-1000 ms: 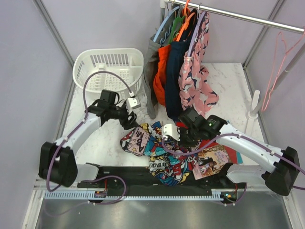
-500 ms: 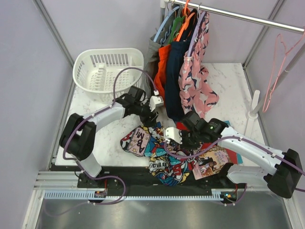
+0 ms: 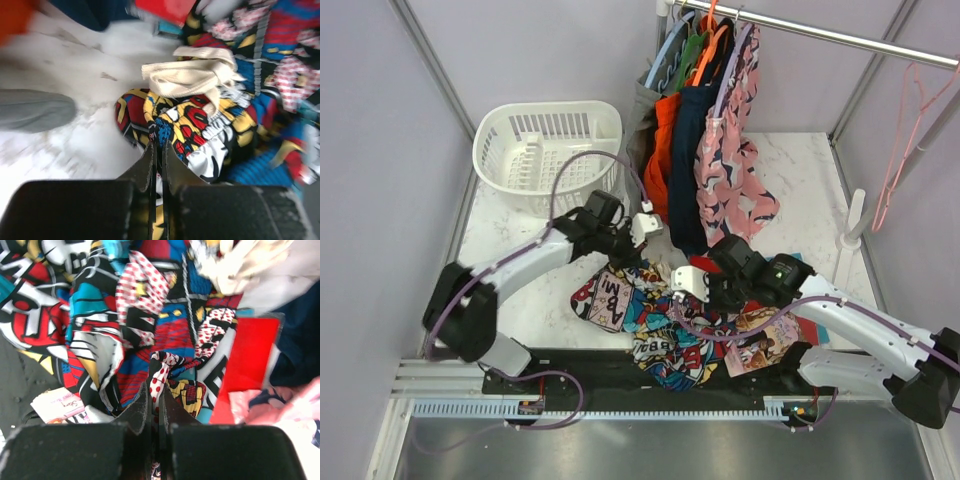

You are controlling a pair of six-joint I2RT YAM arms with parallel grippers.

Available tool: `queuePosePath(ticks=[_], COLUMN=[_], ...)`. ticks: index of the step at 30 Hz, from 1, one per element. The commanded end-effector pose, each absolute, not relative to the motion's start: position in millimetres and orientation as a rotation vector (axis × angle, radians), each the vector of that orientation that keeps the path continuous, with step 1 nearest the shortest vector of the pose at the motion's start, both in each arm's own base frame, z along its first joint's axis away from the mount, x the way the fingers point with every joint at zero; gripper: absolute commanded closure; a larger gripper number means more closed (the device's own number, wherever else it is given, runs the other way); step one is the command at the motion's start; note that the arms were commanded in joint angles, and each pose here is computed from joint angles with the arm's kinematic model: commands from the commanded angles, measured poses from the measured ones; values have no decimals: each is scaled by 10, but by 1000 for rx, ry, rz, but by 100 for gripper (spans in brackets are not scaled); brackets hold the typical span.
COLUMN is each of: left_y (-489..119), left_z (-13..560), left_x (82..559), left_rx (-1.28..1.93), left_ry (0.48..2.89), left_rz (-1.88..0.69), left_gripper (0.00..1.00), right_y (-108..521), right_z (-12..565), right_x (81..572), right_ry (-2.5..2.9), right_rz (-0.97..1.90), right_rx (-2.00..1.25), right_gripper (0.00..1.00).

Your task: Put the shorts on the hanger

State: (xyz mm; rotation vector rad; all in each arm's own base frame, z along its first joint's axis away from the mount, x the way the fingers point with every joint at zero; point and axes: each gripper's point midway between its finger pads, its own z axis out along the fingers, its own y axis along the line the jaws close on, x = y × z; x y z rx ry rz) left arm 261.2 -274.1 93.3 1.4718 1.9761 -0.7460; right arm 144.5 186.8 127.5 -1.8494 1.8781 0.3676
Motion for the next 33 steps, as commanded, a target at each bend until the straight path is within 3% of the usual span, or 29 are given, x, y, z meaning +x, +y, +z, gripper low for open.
queuePosePath(ticks=[1, 6, 7, 10, 12, 15, 18, 22, 23, 25, 29, 33], left_y=[-2432, -1762, -1653, -1316, -1293, -1488, -1634, -1721, -1748, -1721, -1613, -1726], left_z=[1734, 2650, 2810, 3448, 3811, 3748, 3226, 2406, 2089, 1742, 1298, 1382], left_x=[2487, 2783, 2875, 3134, 3090, 2778, 2338, 1910, 1766, 1646, 1527, 1552], left_rx=[1323, 1020, 966, 801, 827, 1012, 1190, 1381, 1441, 1536, 1601, 1531], left_ry=[1840, 1698, 1673, 1567, 1459, 1385, 1410, 1421, 1433, 1446, 1533, 1635], left_rz=[-670, -355, -294, -129, -97, -194, -348, -420, -449, -443, -433, -543], left_gripper=[98, 98, 98, 98, 98, 98, 98, 98, 96, 82, 42, 36], right_y=[1999, 2232, 2335, 2540, 2576, 2702, 2712, 2579, 2526, 2462, 2393, 2394], right_z=[1713, 2414, 2878, 3525, 3876, 4151, 3795, 2708, 2658, 2198, 1745, 1503], right_x=[1673, 2293, 2494, 3053, 3208, 3121, 2810, 2304, 2210, 2057, 1760, 1549], right_ry=[1838, 1766, 1677, 1599, 1531, 1394, 1335, 1325, 1293, 1282, 1272, 1291], right_rz=[320, 245, 247, 289, 317, 374, 452, 569, 562, 569, 607, 651], right_rx=[-1690, -1453, -1365, -1251, -1212, -1283, -1448, -1701, -1705, -1786, -1890, -1957], right_gripper=[100, 100, 100, 100, 100, 100, 100, 99, 96, 95, 94, 94])
